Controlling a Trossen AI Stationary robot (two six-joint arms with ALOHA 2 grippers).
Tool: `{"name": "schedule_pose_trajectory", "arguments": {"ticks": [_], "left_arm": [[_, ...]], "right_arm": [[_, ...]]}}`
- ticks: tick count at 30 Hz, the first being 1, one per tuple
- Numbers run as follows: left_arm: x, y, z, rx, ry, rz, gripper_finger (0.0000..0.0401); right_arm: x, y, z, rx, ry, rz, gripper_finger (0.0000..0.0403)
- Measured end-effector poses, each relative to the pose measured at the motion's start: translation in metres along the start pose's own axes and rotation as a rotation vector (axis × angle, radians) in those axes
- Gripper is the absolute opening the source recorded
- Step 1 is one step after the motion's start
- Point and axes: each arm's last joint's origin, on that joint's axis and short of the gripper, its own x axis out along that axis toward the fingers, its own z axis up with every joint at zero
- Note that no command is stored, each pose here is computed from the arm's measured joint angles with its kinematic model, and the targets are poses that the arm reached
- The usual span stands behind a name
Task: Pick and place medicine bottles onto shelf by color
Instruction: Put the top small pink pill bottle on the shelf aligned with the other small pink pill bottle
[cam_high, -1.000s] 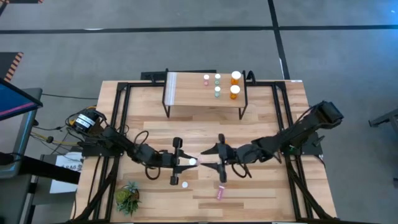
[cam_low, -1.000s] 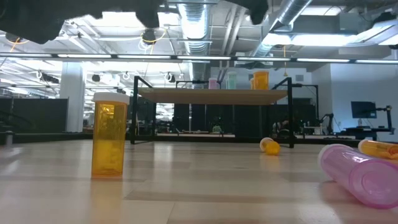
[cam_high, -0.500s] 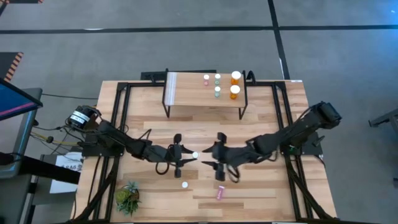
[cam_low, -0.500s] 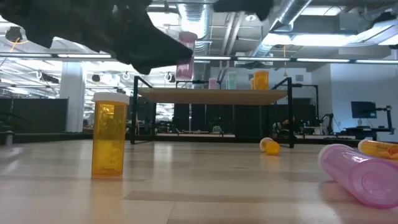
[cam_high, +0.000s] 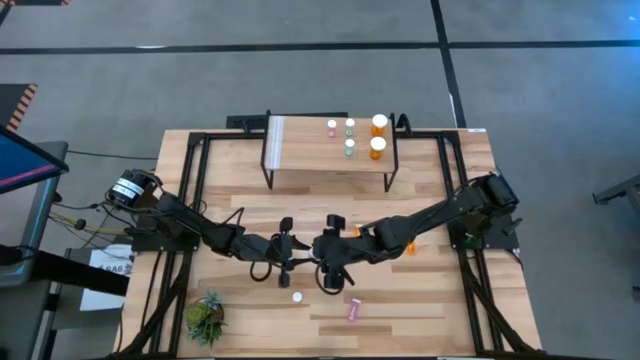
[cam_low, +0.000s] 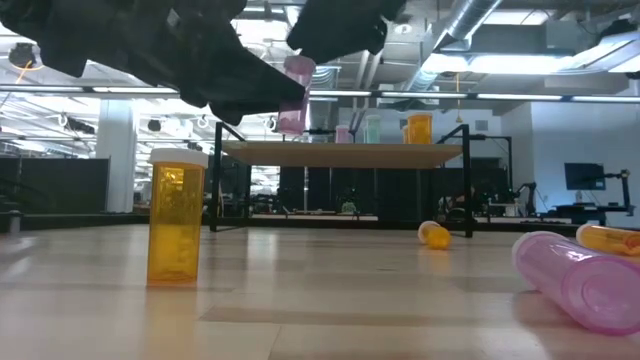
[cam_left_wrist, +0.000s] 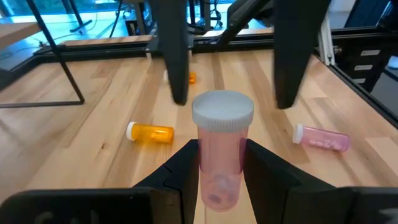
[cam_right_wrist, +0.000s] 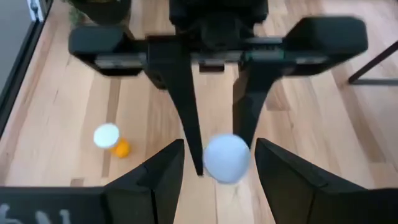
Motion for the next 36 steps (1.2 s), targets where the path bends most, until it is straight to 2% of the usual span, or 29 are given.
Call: {"name": "schedule_pose_trajectory", "arguments": {"ticks": [10,30,36], "left_arm": [[0.0000,-0.0002,0.0004,-0.001,-0.004,-0.003,0.0098],[-0.0004,-0.0026,0.0052,-0.018,-0.050,-0.077,0.0098],[-0.0004,-0.0026,0.0052,-0.018,-0.050,-0.077,0.0098]], "right_arm": [[0.0008,-0.0021,-0.0011,0.009,0.017,0.005,0.0211],[0.0006,-0.0024,-0.0021,0.021,0.027,0.004,0.0178],[0.0007,-0.0024,-0.0022,0.021,0.028,0.005,0.0159]]}}
